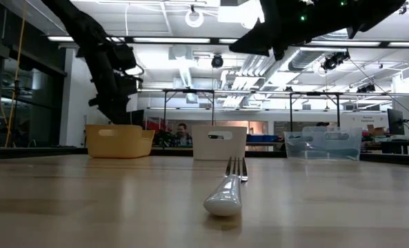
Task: Sort silverware by color (type)
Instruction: Put the blue fork into the transparent bin
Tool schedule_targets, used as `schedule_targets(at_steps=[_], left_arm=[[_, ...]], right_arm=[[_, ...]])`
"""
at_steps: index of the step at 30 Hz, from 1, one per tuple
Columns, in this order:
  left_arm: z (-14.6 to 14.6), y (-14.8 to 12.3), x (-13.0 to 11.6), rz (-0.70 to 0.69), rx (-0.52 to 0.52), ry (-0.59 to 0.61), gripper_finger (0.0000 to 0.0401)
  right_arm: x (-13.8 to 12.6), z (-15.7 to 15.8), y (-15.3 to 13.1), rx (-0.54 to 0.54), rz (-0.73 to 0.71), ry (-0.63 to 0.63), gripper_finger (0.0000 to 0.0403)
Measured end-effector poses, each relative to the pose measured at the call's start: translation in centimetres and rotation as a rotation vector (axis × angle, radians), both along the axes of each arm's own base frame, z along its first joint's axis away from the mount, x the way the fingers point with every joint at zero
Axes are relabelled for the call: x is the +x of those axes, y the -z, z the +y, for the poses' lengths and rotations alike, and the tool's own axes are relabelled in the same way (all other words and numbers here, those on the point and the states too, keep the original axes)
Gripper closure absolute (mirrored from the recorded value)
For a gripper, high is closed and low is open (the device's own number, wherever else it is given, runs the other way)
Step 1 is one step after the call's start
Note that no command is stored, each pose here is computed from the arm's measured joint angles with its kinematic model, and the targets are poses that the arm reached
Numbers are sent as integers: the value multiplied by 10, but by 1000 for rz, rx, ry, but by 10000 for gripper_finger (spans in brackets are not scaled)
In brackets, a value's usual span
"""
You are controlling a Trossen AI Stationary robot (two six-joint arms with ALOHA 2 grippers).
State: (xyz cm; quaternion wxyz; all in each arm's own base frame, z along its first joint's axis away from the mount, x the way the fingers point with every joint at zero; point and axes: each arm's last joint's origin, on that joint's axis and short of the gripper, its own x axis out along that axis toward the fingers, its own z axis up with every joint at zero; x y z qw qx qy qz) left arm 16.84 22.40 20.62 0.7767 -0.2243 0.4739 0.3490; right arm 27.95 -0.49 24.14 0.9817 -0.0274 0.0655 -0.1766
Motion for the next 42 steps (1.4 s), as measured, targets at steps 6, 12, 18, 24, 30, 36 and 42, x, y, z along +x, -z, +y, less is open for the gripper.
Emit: schedule_targets(at_steps=[6,12,18,24,30,36,42], left_arm=[[-47,-26,3,-37,87,48,296],[-120,-26,3,-101,120,163,335],[-185,-19,-8,-194,43,310,357],[-241,-17,-13,-214,-60,476,360],[-285,-9,-16,-170,-132,606,360],[-314,5,-19,-89,-192,648,350],[-337,18,-21,-10,-269,694,315]], right_arm=[[-5,-6,21,-23,117,-17,393],[-23,-4,61,6,93,-78,400],[-38,10,78,53,59,-110,402],[-41,25,80,35,67,-68,402],[-41,30,79,33,60,-78,402],[-41,30,80,33,60,-76,402],[-41,30,80,38,64,-81,403]])
